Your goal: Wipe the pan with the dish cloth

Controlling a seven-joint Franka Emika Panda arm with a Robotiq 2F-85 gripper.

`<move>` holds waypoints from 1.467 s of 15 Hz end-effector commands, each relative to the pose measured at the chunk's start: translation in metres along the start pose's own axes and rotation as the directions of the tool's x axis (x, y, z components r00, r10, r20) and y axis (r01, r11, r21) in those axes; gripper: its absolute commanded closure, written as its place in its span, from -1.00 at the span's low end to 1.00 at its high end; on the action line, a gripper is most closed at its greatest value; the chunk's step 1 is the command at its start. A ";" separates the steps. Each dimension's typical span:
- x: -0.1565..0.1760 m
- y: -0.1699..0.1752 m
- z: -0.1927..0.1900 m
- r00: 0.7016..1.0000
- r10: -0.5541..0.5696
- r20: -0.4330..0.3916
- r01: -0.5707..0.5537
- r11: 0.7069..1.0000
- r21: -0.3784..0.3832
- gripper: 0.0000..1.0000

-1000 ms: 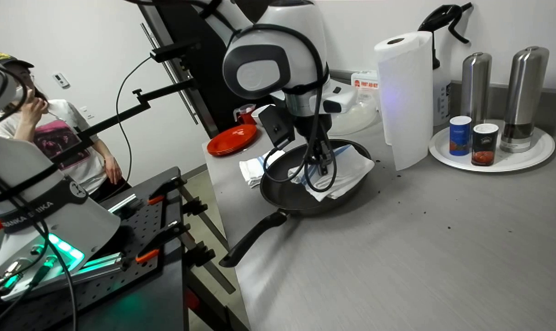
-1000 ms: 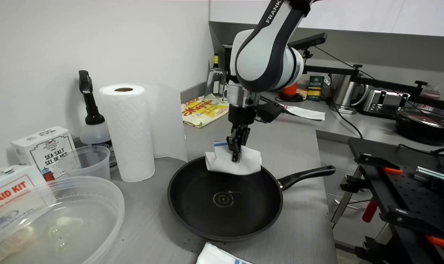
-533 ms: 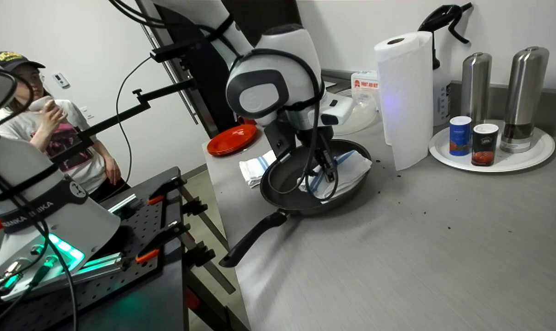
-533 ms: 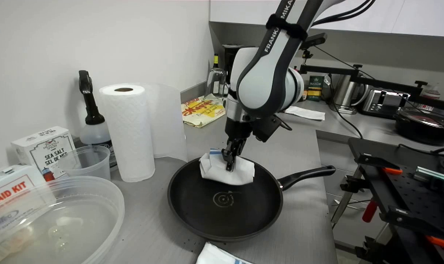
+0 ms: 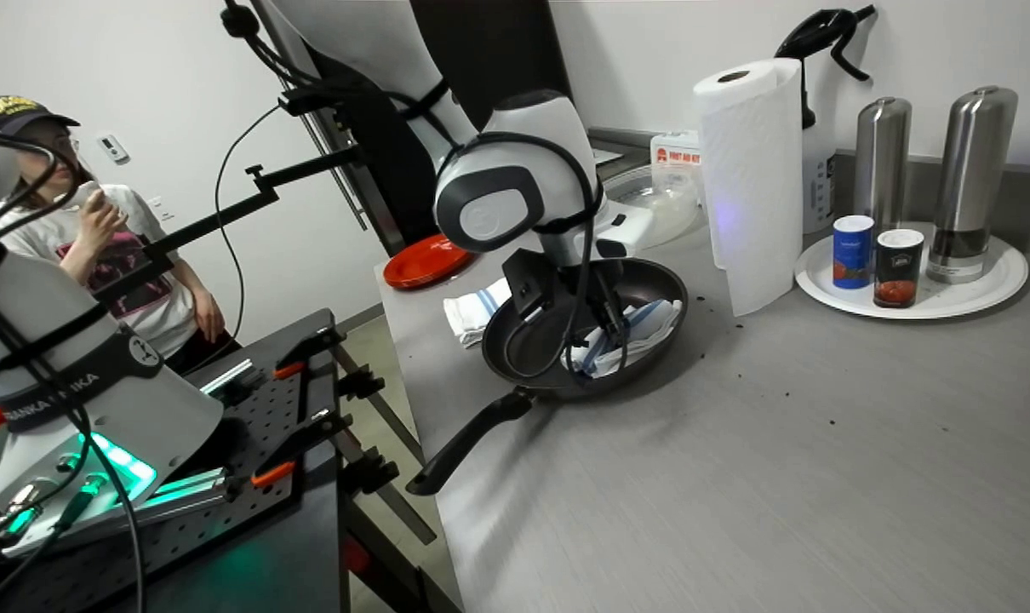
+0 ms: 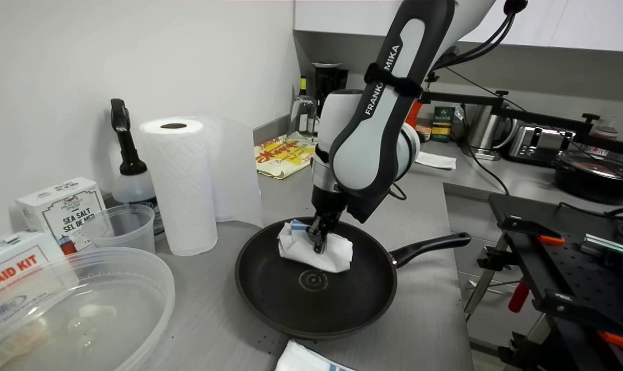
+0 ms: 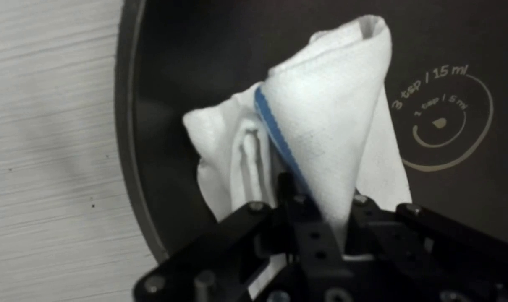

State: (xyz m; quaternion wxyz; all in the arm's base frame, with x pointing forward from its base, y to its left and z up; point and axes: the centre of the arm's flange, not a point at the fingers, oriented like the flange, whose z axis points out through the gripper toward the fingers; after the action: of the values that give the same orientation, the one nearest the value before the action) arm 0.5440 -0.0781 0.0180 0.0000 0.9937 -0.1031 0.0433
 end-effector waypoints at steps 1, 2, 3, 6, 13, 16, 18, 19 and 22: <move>0.003 -0.003 0.014 1.000 0.013 0.008 -0.013 1.000 -0.014 0.94; 0.002 -0.004 0.015 0.999 0.013 0.029 -0.013 1.000 -0.001 0.94; 0.001 -0.006 0.017 0.999 0.014 0.043 -0.014 1.000 0.011 0.94; -0.001 -0.011 0.023 0.997 0.032 0.066 -0.035 0.999 0.037 0.94; -0.005 -0.033 0.041 0.988 0.052 0.148 -0.067 0.993 0.102 0.94; -0.008 -0.043 0.046 0.981 0.055 0.188 -0.078 0.989 0.122 0.94; -0.008 -0.049 0.048 0.977 0.055 0.206 -0.083 0.988 0.129 0.94; -0.008 -0.051 0.049 0.974 0.054 0.219 -0.085 0.987 0.133 0.94; -0.011 -0.059 0.053 0.967 0.057 0.248 -0.095 0.985 0.143 0.94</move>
State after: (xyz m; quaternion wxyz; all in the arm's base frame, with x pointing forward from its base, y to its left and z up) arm 0.5561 -0.0375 0.0113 -0.0716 0.9892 -0.1237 -0.0333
